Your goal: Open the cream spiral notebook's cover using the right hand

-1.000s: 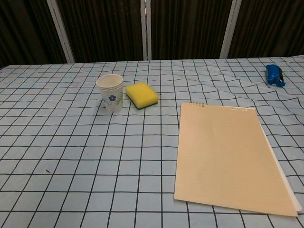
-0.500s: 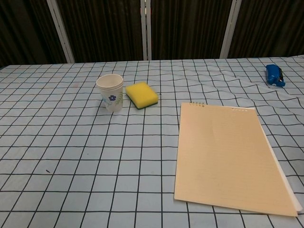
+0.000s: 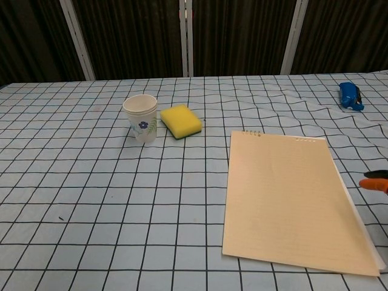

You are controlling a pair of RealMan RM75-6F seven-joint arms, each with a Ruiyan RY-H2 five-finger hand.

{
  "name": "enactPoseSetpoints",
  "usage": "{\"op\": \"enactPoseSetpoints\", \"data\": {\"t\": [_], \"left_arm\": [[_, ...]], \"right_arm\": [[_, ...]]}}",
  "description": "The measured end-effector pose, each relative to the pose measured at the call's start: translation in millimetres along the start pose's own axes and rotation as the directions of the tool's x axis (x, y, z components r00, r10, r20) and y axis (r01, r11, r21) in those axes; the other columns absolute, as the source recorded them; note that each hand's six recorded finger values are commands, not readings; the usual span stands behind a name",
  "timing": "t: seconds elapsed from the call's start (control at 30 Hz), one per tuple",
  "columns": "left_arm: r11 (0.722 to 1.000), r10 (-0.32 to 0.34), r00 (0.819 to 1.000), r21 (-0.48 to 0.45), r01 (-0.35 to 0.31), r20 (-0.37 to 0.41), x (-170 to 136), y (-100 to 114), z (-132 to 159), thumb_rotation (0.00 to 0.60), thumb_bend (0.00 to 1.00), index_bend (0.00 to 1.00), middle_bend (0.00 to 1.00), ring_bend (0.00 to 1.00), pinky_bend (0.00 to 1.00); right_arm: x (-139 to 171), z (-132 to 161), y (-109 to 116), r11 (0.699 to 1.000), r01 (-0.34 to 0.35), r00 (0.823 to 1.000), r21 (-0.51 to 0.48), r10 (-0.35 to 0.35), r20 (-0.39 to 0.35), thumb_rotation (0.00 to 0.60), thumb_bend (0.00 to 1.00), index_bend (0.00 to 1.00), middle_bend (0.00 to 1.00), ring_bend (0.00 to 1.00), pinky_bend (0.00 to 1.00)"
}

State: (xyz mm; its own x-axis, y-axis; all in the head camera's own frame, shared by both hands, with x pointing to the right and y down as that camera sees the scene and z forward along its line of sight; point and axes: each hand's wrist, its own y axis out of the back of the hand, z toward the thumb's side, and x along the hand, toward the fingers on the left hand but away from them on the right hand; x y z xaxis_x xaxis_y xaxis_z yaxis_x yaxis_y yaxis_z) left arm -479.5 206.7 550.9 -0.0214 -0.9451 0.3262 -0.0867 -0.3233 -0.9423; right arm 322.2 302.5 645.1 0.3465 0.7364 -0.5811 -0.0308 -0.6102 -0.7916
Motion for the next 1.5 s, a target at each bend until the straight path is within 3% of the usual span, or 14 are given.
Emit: {"op": "enactPoseSetpoints", "data": {"t": [0.43,1.5], "left_arm": [[1.000,0.006,1.000,-0.010,-0.006,0.000,1,1,1,0.600,0.14,0.00,0.00,0.00,0.00],[1.000,0.016,1.000,-0.011,-0.016,0.003,0,4,2,0.600,0.14,0.00,0.00,0.00,0.00]], "right_arm": [[-16,32,-15,1.000,-0.027,0.998,-0.013,0.026,-0.056,0.600,0.20,0.05,0.00,0.00,0.00],[-25,28,-27,0.998,-0.068,0.997,0.003,0.068,-0.028,0.600,0.23,0.05,0.00,0.00,0.00]]}}
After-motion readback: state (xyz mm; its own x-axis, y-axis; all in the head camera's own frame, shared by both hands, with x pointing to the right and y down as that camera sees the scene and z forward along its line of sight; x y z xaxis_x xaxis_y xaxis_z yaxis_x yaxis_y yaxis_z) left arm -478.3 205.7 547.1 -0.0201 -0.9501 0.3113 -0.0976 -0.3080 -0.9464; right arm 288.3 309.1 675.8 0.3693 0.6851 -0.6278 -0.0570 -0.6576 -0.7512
